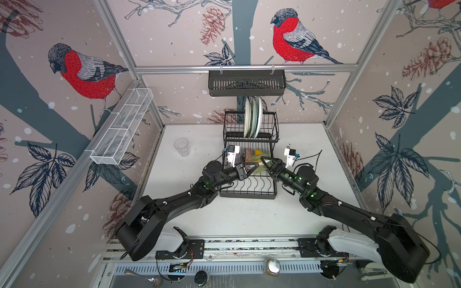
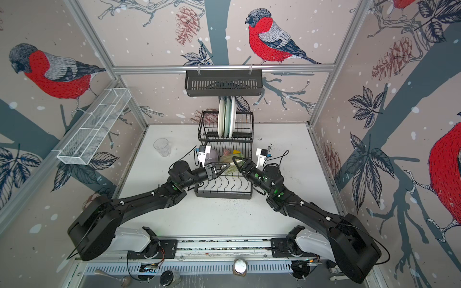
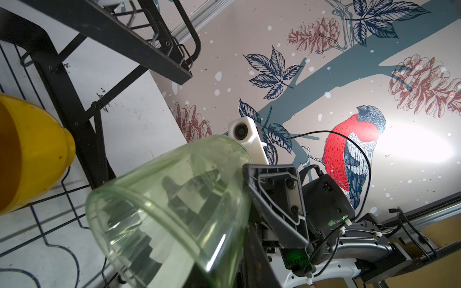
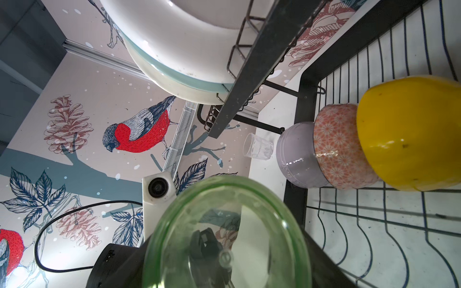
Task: Unload the mixed dishes from the dish rack
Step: 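Grasp the green glass with the left gripper from the right gripper, then open the right gripper and withdraw it while the left arm carries the glass away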
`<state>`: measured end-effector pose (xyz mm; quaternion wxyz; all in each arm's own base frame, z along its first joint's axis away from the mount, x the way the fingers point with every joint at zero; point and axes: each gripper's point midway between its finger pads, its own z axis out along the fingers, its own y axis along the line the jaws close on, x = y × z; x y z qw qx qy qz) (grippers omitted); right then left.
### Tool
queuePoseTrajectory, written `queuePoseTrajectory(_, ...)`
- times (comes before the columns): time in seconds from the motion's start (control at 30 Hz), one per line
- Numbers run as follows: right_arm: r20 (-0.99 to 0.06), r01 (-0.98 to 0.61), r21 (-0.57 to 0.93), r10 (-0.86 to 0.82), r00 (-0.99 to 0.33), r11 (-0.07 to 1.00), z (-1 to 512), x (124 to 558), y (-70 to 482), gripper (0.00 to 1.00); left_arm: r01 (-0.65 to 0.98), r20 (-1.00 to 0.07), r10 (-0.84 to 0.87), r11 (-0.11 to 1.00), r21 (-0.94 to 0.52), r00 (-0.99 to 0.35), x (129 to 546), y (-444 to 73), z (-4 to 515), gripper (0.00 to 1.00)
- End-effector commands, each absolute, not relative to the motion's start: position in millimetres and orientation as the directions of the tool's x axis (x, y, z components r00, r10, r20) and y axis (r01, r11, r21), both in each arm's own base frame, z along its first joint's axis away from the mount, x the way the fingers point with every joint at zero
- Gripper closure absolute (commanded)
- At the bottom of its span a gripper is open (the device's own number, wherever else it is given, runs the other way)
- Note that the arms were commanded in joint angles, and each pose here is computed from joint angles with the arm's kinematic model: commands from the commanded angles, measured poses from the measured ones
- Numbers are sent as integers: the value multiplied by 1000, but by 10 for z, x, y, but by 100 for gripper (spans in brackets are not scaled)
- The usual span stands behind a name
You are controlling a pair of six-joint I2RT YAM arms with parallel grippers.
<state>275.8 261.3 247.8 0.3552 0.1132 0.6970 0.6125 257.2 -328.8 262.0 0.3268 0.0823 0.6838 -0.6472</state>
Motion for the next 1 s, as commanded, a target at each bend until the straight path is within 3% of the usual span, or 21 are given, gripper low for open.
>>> queuePoseTrajectory(0.0,-376,-322,926,565,-735,197,2546,2683,2678,31,580,-585,-312,120,-806,-748,2538,-3301,2736,85)
queuePoseTrajectory(0.13,-358,-310,933,564,-744,184,2496,2661,2680,31,568,-586,-301,153,-809,-753,2551,-3294,2654,99)
queuePoseTrajectory(0.27,-343,-295,939,560,-754,177,2440,2649,2683,25,567,-593,-299,177,-805,-748,2539,-3258,2613,100)
queuePoseTrajectory(0.5,-332,-271,943,579,-745,193,2366,2664,2635,0,568,-613,-296,231,-790,-732,2527,-3186,2578,100)
queuePoseTrajectory(0.77,-379,-257,924,594,-710,282,2272,2735,2561,0,533,-662,-270,422,-734,-699,2521,-2911,2361,100)
queuePoseTrajectory(0.97,-478,-251,866,565,-672,433,2135,2790,2485,0,474,-688,-304,542,-694,-659,2647,-2547,2347,100)
